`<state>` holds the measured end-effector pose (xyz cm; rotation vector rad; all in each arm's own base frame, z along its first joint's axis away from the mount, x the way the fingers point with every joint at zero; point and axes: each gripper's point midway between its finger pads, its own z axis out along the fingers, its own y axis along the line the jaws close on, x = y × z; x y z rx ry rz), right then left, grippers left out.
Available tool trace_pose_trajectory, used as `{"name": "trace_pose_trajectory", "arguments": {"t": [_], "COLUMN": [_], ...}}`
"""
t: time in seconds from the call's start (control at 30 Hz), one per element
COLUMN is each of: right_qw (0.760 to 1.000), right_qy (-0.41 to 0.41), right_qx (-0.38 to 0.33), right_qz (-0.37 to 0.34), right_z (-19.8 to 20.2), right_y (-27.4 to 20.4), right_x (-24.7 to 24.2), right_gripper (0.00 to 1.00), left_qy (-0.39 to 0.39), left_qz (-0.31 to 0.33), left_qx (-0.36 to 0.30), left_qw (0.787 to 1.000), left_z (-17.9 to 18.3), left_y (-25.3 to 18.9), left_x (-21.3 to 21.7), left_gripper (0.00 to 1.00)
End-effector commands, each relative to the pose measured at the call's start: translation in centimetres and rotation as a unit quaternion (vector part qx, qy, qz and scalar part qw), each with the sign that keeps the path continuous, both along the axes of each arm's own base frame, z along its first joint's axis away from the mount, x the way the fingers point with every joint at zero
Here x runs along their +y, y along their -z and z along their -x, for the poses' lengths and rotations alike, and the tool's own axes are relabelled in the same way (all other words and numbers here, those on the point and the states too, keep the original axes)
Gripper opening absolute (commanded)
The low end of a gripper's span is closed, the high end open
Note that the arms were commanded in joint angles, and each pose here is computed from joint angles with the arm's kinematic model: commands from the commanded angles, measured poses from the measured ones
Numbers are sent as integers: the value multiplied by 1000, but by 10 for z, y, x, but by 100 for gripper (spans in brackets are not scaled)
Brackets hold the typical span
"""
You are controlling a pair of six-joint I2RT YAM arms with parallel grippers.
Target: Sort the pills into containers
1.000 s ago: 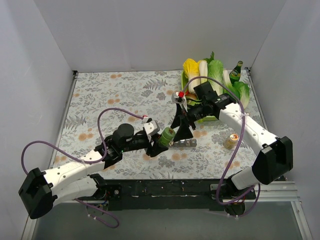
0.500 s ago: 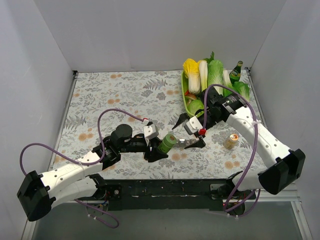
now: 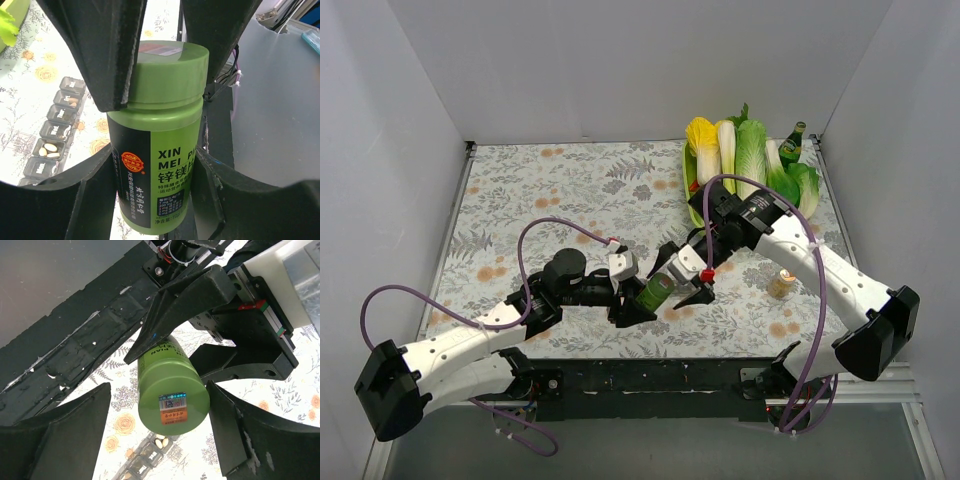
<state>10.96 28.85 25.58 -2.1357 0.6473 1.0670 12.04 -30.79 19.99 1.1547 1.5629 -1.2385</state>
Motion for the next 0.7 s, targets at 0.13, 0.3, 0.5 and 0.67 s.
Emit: {"name": "trace_pose_trajectory", "arguments": {"t": [0.13, 0.3, 0.5, 0.67], "right_qw": [999, 998, 990, 938], "right_qy": [34, 45, 95, 232], "right_qx": [16, 31, 91, 225], "right_qz": [16, 25, 54, 122], "right_z": [-5, -4, -6, -17], "right_y": [-2, 2, 7, 28], "right_x": [6, 6, 11, 19], "right_gripper": [70, 52, 42, 34], "left_qy": [10, 7, -49, -136], "left_qz": [24, 28, 34, 41], "left_qx": [-21, -29, -62, -109], "left_qw": [999, 999, 996, 984], "left_z": [0, -2, -23, -55], "left_y": [-19, -24, -36, -51], "left_x": [-4, -4, -4, -1], "left_gripper": [0, 0, 0, 0]}}
